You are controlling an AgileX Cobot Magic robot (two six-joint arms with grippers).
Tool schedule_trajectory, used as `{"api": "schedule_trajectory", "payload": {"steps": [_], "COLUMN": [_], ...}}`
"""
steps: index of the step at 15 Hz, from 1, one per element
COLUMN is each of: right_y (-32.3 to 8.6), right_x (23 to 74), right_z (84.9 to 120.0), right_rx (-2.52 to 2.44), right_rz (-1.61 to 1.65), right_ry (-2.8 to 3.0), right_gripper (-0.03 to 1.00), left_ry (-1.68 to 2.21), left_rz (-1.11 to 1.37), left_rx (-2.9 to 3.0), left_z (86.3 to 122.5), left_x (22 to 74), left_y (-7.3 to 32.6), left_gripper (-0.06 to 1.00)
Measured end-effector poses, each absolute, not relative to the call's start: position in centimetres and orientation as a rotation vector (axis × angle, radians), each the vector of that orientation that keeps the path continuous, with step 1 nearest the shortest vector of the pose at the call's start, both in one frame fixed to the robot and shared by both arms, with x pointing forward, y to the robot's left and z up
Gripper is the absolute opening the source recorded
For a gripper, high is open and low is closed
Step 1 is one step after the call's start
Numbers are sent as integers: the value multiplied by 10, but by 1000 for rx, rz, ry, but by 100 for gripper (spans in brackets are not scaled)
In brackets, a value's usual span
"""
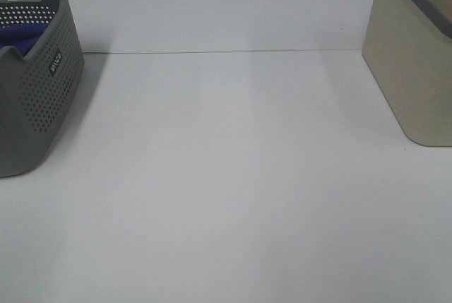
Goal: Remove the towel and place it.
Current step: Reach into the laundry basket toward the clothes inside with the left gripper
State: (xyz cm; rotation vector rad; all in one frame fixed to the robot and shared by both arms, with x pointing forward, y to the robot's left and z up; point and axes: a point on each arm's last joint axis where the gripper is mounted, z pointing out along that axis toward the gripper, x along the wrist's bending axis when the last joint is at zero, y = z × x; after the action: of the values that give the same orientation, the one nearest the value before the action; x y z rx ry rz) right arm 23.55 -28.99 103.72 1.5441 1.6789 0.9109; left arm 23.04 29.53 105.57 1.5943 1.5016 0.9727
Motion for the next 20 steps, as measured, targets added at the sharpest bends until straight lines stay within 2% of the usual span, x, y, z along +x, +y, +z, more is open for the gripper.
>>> {"api": "schedule_trajectory", "payload": {"steps": [20], "right_y": [-290], "right_x": [236], "right_z": [1037], "right_rx": [1544], "right_rz": [911], "right_ry": [1679], "right_gripper": [71], "left_ry": [1494], "left_rz": [977], "left_rx": [1604], "left_z": [1056], "left_x": [230], "left_y": [295], "left_gripper": [99]}}
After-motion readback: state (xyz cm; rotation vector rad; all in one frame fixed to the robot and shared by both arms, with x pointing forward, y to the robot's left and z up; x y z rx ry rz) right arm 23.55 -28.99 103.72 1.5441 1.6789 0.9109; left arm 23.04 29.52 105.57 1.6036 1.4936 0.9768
